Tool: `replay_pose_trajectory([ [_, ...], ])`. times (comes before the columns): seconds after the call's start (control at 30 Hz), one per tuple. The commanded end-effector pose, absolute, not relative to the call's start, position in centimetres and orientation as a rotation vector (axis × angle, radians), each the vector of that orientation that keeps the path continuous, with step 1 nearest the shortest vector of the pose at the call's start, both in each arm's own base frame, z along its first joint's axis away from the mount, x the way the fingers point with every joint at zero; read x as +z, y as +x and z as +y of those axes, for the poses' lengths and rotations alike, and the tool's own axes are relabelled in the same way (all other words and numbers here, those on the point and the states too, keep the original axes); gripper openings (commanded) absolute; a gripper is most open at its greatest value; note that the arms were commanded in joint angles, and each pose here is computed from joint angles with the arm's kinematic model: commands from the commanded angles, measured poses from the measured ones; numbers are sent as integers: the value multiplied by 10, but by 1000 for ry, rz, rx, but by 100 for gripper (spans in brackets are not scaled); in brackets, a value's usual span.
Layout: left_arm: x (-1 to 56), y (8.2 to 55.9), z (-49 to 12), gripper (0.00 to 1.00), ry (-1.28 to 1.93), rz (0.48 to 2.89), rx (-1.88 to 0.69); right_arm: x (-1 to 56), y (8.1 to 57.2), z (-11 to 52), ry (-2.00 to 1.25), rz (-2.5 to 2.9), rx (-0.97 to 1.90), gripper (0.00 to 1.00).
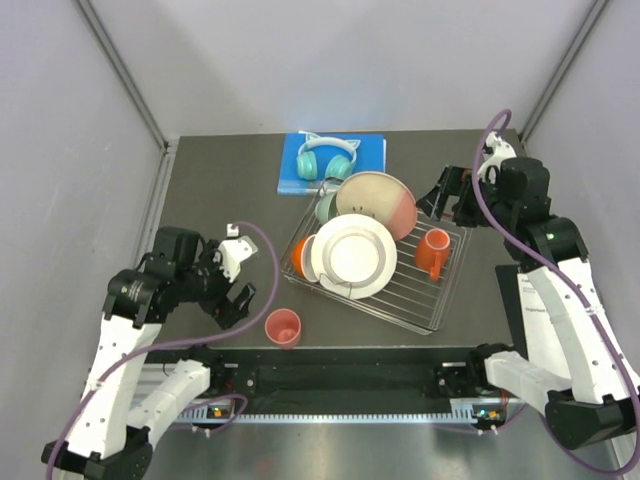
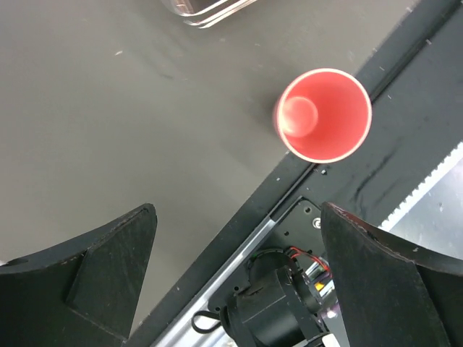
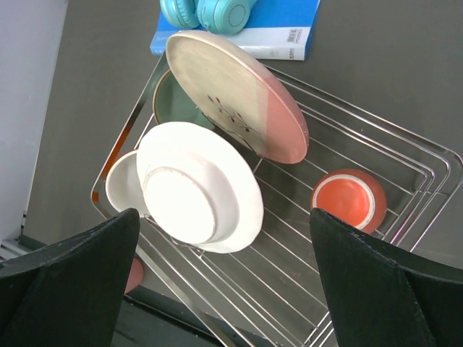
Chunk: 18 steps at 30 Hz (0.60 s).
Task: Load the mixed dishes into the dish rack
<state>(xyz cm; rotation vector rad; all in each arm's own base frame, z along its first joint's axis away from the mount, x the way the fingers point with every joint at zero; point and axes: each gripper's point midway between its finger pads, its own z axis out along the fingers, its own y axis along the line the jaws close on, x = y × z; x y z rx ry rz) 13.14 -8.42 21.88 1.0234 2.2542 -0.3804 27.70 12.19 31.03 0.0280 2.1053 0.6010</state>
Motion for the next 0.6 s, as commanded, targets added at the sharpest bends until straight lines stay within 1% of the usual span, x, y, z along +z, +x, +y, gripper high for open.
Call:
replay_pose_trajectory([
  [0.0,218,101,-91,99,1207,2255,-515,318,276,123,21,2069,602,100],
  [0.13,218,99,-90,99,1302,2234,-525,313,275,122,27,2084,593,100],
  [0.3,224,110,-80,99,1359,2204,-406,310,274,121,34,2090,589,100],
  [0.33,225,114,-79,99,1330,2213,-389,310,273,121,35,2089,590,100],
  [0.47,228,144,-67,99,1025,2390,-262,313,272,120,38,2082,589,100],
  [0.53,228,146,-64,99,990,2462,-248,313,272,120,39,2081,590,100],
  [0.57,219,140,-65,99,1013,2573,-292,314,272,120,39,2078,593,100],
])
